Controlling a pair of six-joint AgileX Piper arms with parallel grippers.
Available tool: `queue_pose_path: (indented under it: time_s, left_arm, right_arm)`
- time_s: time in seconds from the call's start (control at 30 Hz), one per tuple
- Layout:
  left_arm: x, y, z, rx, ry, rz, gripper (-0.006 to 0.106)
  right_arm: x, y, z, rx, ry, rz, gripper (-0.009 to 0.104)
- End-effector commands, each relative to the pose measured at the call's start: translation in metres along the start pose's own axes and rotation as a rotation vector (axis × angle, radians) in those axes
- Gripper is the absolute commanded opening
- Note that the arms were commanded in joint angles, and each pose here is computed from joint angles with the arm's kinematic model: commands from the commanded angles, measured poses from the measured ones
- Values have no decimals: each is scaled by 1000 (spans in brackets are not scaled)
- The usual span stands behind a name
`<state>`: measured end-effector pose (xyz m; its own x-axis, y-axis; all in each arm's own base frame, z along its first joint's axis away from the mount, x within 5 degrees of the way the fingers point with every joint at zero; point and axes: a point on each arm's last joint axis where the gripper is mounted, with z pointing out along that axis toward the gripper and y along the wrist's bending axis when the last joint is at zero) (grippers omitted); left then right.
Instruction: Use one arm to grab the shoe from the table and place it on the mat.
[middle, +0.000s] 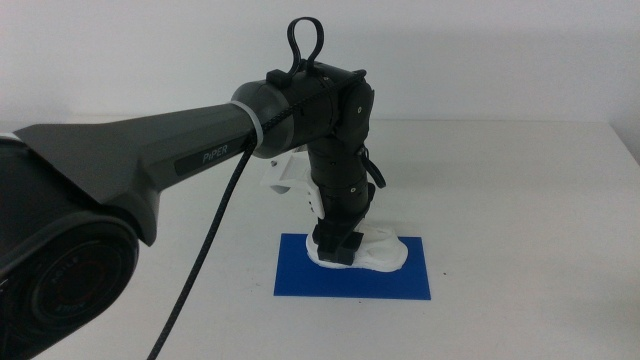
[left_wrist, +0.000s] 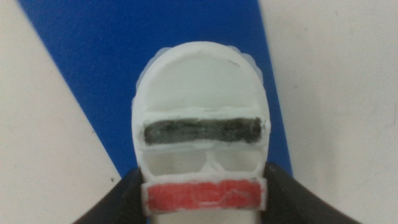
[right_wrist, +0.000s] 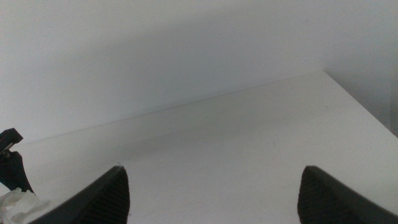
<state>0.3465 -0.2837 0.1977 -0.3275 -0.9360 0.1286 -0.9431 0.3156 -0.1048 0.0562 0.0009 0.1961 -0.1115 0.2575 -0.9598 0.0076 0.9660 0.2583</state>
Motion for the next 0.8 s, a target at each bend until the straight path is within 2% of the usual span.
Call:
queue_pose_path:
  time_s: [0.0,0.17,0.33,0.47,0.63,0.77]
  left_arm:
    - [1,-1,-4,12,2,-82,-2]
    - [1,-1,0,1,2,-198,-2]
    - [0,-1,3,-5,-14,-211,-1]
    - [-1,-1,3,-2,-20,-210,3]
    - [-1,-3,13,-10,-18,-222,24]
    - [-2,-3,16,-15,-23,-221,52]
  right_arm:
    - [0,0,0,-4,-10,-11,79]
    - [0,0,0,-4,-10,-11,79]
    - [0,0,0,-4,-10,-11,79]
    - [0,0,0,-4,-10,-11,79]
    - [0,0,0,-4,-10,-11,79]
    - [0,0,0,-4,-10,-11,79]
